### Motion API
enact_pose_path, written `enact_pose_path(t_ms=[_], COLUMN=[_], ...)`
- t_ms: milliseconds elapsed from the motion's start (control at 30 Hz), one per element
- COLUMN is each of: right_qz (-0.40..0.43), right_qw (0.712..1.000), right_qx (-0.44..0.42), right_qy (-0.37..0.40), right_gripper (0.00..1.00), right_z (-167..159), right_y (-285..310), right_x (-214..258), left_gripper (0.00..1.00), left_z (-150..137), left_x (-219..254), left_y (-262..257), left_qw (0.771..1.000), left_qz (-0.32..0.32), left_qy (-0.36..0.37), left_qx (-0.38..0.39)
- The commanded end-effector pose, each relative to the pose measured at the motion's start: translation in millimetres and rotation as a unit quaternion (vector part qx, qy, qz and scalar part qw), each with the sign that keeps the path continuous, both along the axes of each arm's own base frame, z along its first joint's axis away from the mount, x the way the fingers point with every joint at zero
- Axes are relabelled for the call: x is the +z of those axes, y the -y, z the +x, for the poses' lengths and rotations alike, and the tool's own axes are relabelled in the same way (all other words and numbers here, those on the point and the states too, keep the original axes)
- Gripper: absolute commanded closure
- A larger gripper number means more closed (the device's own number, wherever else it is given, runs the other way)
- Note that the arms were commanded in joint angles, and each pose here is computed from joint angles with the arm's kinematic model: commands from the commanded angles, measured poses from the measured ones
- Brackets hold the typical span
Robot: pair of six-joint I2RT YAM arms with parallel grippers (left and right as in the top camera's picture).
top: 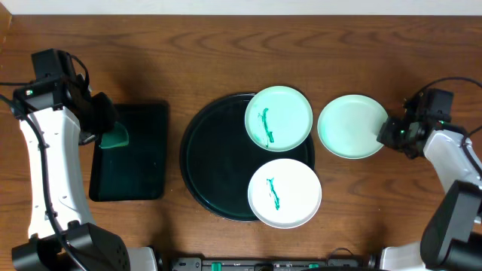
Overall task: Clean dirty plates on tray and stack at the side
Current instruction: 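Carry the plate with the right gripper and set it right of the tray, then grasp the top plate with the right gripper and slide it left on the tray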
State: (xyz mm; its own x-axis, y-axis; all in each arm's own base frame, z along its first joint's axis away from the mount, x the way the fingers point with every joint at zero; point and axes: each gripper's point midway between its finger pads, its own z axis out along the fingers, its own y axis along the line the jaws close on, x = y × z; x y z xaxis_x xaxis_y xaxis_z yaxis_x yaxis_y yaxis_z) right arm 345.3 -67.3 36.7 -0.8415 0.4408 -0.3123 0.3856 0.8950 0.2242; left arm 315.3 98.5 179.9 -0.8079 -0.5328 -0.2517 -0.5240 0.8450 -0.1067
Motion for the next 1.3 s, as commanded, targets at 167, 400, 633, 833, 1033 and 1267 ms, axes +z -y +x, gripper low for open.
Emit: enact_pose_path(t_ms=[167,400,633,833,1033,1267], right_qz=[0.016,0.036,0.034,0.029,0.013,0.025], right_qw=[1.000,0.994,0.983,0.973,0.967,0.959], right_qx=[0.020,0.097,0.169,0.217,0.237,0.271], right_qy=[-0.004,0.031,0.064,0.069,0.088,0.076], right_gripper=[0.71,0.64,0.65,0.64,0.64,0.64], right_z=[2.8,22.1,42.2,45.2,59.8,73.9], right_y=[-6.5,-25.7,-73.5,-110.9,-127.2,-167.8], right_x=[5.5,76.1,110.9,110.2,106.3,74.0], left_gripper=[0.93,0.93,0.93,0.92,0.93,0.93], left_z=[2.8,3.1,3.1,3.2,4.1,4.3], left_x=[1.4,1.4,1.4,1.4,1.7,1.7], left_y=[-2.9,-1.8,-1.8,-1.8,-1.4,-0.9], left_qw=[1.000,1.000,1.000,1.000,1.000,1.000], left_qz=[0.007,0.007,0.007,0.007,0.006,0.004], left_qy=[0.003,0.003,0.003,0.003,0.005,0.006], left_qx=[-0.003,-0.005,-0.005,-0.005,-0.005,-0.006])
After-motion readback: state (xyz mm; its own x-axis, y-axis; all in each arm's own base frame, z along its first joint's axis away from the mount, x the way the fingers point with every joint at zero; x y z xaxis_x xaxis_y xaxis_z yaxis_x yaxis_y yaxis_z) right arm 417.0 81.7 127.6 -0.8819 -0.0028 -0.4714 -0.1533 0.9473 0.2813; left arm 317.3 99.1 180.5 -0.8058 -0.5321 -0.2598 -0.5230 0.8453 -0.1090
